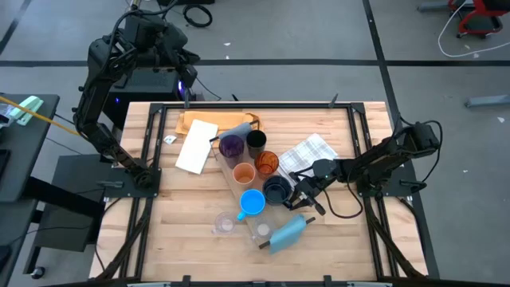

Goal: Stack small to large cups/mugs on shelf
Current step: Put the dark blue mug on the shelf, then put the transparent mug on the shelf

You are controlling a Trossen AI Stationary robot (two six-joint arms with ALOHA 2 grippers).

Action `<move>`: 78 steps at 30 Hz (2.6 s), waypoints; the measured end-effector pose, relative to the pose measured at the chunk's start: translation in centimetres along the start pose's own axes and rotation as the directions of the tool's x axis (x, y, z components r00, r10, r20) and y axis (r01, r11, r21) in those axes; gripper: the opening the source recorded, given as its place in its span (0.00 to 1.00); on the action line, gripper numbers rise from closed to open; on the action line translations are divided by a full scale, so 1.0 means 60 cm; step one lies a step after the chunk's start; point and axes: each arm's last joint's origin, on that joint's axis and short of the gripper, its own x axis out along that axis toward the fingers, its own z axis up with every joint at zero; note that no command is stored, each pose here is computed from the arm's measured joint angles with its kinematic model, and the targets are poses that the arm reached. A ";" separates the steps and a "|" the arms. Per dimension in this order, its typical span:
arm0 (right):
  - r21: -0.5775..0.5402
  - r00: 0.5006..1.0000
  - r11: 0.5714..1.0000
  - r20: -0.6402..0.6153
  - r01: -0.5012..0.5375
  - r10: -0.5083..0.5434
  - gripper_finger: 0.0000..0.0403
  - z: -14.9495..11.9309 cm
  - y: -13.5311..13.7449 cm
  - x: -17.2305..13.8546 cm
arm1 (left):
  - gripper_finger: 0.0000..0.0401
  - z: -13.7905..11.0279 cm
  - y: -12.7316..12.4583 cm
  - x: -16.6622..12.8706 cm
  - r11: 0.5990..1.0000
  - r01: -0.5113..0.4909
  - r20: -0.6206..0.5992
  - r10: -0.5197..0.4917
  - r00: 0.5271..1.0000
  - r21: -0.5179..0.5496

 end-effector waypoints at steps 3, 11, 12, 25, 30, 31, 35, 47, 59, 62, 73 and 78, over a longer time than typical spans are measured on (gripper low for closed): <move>0.001 1.000 1.000 -0.019 0.001 -0.001 0.23 -0.003 0.000 0.000 | 0.09 0.000 0.000 0.000 1.000 0.000 -0.003 0.000 1.000 0.000; 0.003 0.999 1.000 -0.037 0.014 -0.014 0.23 -0.006 -0.001 0.000 | 0.11 -0.001 0.000 0.000 1.000 0.001 -0.009 -0.001 1.000 0.000; 0.005 0.999 1.000 -0.041 0.014 -0.014 0.23 -0.007 -0.001 0.000 | 0.11 -0.001 0.000 0.000 1.000 0.001 -0.009 -0.001 1.000 0.000; 0.021 0.997 0.999 -0.070 0.028 -0.026 0.23 -0.012 -0.003 -0.002 | 0.12 -0.002 0.000 0.000 1.000 0.001 -0.012 -0.001 1.000 0.013; 0.017 0.998 0.999 -0.059 0.030 -0.029 0.23 -0.008 -0.002 -0.005 | 0.11 -0.002 0.000 0.000 1.000 0.002 -0.012 -0.001 1.000 0.014; 0.015 0.998 0.999 -0.055 0.030 -0.029 0.23 -0.005 -0.002 -0.006 | 0.11 -0.002 0.000 0.000 1.000 0.001 -0.012 -0.001 1.000 0.015; 0.019 0.998 0.999 -0.062 0.033 -0.032 0.23 0.000 0.001 -0.013 | 0.11 -0.002 0.000 0.000 1.000 0.002 -0.012 -0.002 1.000 0.016; 0.063 0.992 0.995 -0.109 0.075 -0.068 0.23 -0.010 0.005 -0.051 | 0.10 -0.002 0.000 0.000 1.000 0.001 -0.012 -0.001 1.000 0.016; 0.189 0.996 0.979 -0.052 0.078 -0.069 0.23 0.026 0.038 -0.106 | 0.12 -0.002 0.000 0.000 1.000 0.001 -0.013 -0.001 1.000 0.017; 0.236 0.998 0.969 0.010 0.065 -0.070 0.23 0.054 0.053 -0.132 | 0.12 -0.002 0.000 0.000 1.000 0.002 -0.012 -0.002 1.000 0.017; 0.319 0.973 0.946 0.196 0.052 -0.120 0.20 0.231 0.139 -0.232 | 0.13 -0.016 -0.029 -0.002 0.991 0.136 -0.102 -0.133 0.986 0.021; 0.314 0.957 0.934 0.169 0.173 -0.234 0.19 0.295 0.170 -0.271 | 0.14 -0.029 -0.079 -0.011 0.978 0.205 -0.203 -0.208 0.957 -0.037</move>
